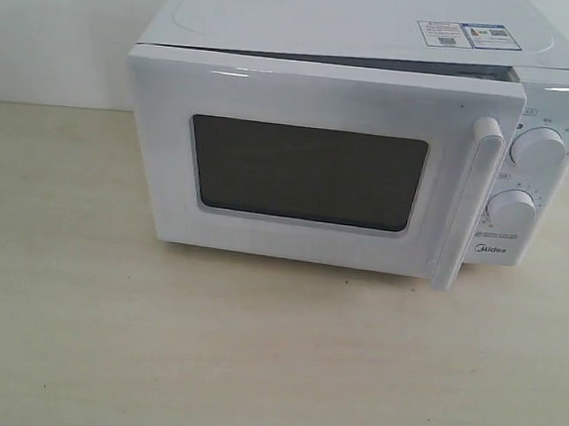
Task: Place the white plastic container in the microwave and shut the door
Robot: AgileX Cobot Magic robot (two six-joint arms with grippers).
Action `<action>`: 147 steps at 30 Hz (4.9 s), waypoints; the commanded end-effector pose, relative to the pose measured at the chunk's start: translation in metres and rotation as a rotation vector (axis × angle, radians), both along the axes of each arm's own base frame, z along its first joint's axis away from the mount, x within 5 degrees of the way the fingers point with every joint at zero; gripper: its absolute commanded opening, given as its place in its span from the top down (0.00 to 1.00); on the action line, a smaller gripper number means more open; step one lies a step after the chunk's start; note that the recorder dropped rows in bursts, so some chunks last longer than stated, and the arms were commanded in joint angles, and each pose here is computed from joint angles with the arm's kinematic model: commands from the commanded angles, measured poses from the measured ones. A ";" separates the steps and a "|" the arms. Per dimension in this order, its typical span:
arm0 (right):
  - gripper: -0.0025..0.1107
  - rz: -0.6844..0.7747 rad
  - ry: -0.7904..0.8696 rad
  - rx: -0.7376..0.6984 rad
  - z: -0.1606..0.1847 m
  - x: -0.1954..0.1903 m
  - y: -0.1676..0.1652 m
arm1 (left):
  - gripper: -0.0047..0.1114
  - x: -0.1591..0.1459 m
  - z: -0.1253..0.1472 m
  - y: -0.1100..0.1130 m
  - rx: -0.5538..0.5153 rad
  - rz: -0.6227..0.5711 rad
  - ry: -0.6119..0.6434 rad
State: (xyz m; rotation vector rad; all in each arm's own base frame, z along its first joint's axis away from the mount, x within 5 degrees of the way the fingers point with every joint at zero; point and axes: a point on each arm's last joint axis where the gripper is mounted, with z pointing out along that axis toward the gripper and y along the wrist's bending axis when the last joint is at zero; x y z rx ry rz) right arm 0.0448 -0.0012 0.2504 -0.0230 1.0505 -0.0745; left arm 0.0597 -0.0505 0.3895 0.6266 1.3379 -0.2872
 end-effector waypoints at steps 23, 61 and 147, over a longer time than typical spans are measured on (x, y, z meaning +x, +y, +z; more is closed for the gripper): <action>0.98 0.440 -0.292 0.329 0.166 -0.057 0.013 | 0.93 -0.006 0.002 0.004 -0.102 0.023 -0.006; 0.98 0.672 0.961 0.352 0.027 0.124 0.121 | 0.93 -0.002 -0.008 0.003 -0.088 0.023 0.026; 0.98 0.004 0.521 0.225 -0.030 0.241 0.116 | 0.93 -0.004 -0.009 0.000 -0.105 -0.020 0.048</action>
